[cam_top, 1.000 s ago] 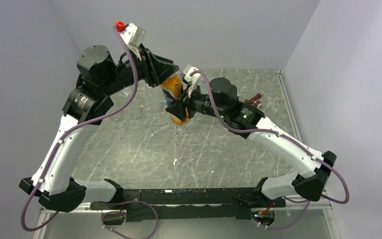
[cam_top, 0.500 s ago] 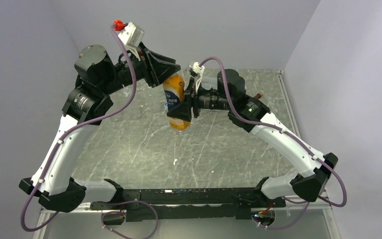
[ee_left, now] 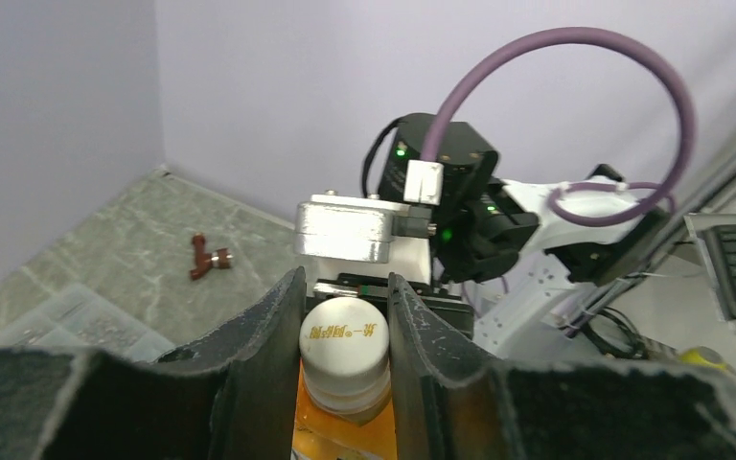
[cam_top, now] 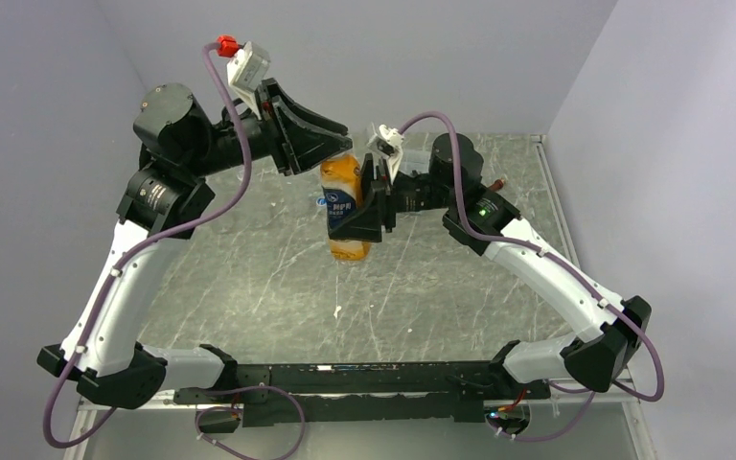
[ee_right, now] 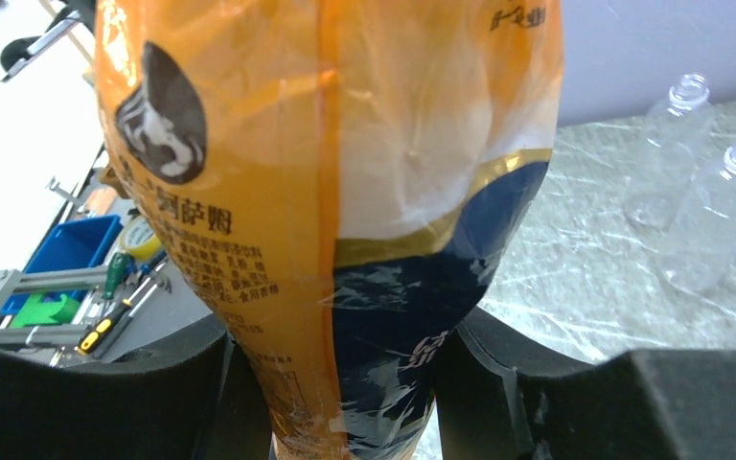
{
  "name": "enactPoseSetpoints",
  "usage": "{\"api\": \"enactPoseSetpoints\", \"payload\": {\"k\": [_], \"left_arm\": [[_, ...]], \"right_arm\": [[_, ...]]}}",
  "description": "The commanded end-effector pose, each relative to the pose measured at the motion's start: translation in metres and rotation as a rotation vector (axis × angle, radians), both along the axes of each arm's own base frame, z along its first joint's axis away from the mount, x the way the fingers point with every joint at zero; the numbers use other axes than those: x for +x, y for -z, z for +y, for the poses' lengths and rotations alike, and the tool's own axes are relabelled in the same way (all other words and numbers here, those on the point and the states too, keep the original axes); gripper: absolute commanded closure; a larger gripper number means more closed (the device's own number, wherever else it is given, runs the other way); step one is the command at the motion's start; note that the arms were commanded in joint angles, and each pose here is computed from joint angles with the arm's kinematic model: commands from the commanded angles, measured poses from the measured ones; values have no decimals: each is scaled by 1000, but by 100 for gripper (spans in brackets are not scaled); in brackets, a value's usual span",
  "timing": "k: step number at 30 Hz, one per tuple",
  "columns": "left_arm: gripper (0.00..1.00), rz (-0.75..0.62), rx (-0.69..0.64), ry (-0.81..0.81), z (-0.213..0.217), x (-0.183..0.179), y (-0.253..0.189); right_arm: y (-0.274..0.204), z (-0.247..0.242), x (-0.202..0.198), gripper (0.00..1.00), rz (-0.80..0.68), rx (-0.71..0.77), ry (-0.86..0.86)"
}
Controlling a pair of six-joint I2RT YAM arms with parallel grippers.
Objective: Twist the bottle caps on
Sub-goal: Screw the bottle cap onto the plastic bottle.
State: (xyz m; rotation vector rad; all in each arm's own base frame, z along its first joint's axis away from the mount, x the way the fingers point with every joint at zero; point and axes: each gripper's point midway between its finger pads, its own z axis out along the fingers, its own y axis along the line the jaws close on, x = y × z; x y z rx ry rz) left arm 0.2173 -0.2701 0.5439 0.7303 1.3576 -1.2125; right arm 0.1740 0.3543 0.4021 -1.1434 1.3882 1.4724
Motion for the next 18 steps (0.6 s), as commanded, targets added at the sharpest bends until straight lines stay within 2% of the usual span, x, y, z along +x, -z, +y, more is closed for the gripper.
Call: {"api": "enactPoseSetpoints", "payload": {"k": [1,12,18], "left_arm": [[100,32,-31,194,1,-43,-12],[100,43,9,390,1,-73,-5],[100,40,47,378,1,-70,3]], "right_arm": [[-46,-12,-14,100,-177,141,-62],[-47,-16,-35,100,-218,155,-207],[-43,-13,-34,100,-205,146,-231]]}}
